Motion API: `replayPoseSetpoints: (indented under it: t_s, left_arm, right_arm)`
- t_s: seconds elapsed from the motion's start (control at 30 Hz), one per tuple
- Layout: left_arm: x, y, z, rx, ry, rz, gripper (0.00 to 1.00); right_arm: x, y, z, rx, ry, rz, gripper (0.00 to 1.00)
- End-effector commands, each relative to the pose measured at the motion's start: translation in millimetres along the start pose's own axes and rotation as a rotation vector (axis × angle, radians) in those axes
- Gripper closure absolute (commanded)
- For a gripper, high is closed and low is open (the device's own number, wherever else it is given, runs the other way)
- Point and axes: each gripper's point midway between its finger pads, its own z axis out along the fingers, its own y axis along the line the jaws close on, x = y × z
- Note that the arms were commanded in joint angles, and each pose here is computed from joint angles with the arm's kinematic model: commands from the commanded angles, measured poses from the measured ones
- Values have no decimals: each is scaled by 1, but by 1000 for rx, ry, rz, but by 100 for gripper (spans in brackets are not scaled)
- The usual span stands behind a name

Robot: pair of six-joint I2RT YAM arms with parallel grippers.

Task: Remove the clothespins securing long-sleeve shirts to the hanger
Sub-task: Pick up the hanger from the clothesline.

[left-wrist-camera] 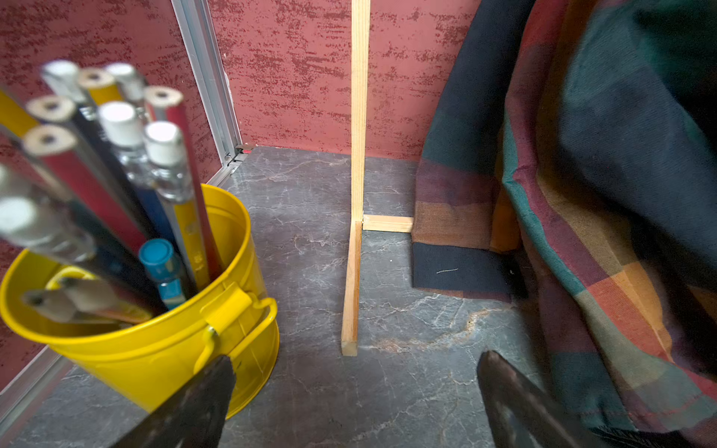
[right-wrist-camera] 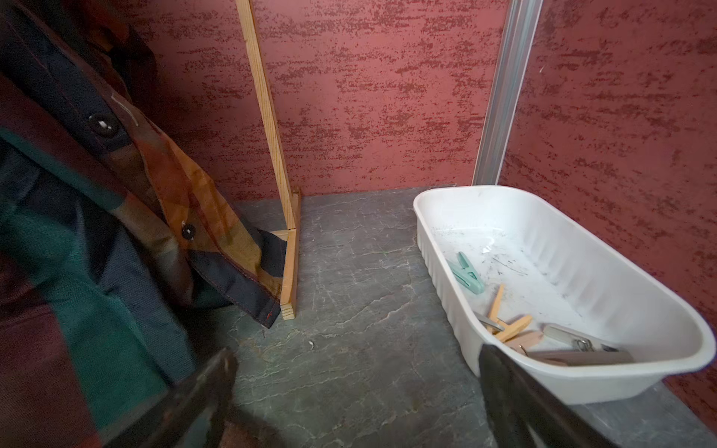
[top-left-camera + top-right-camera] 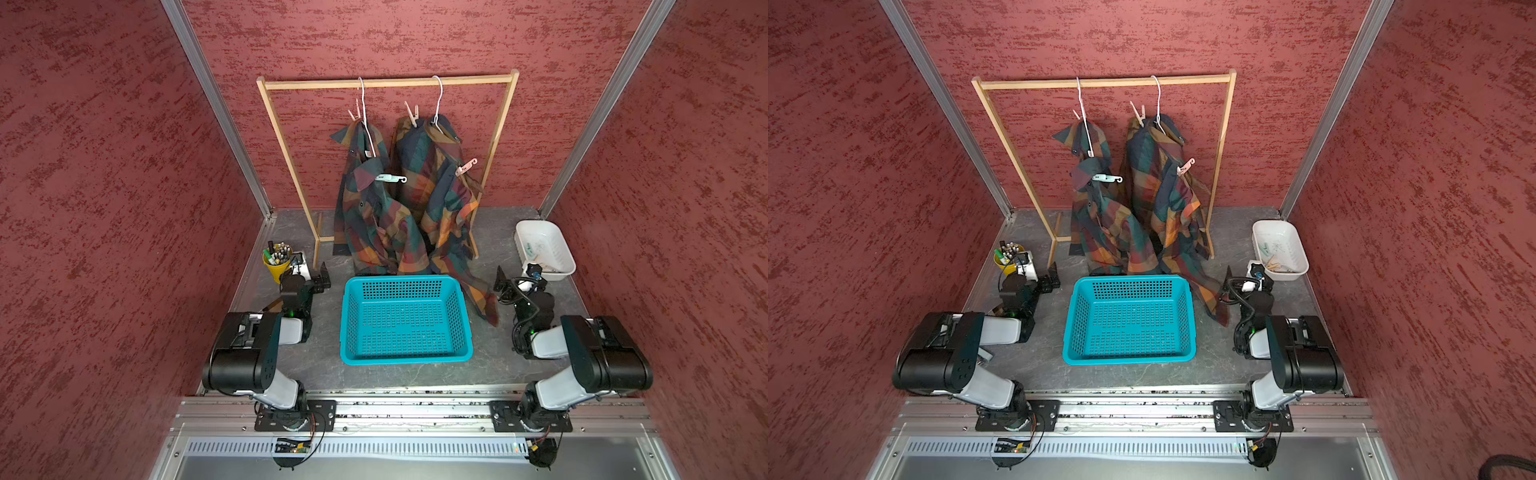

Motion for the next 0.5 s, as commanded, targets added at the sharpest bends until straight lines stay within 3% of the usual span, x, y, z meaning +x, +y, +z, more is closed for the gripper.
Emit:
replayPoseSetpoints:
  t_s: [0.0,0.47]
  left_arm:
    - [-1,0,2,10,5,-10,1]
    - [0,0,2,18,10,-14,1]
  right_arm:
    - [-14,0,2,9,-50,3,1]
    - [-14,0,3,10,-48,3,1]
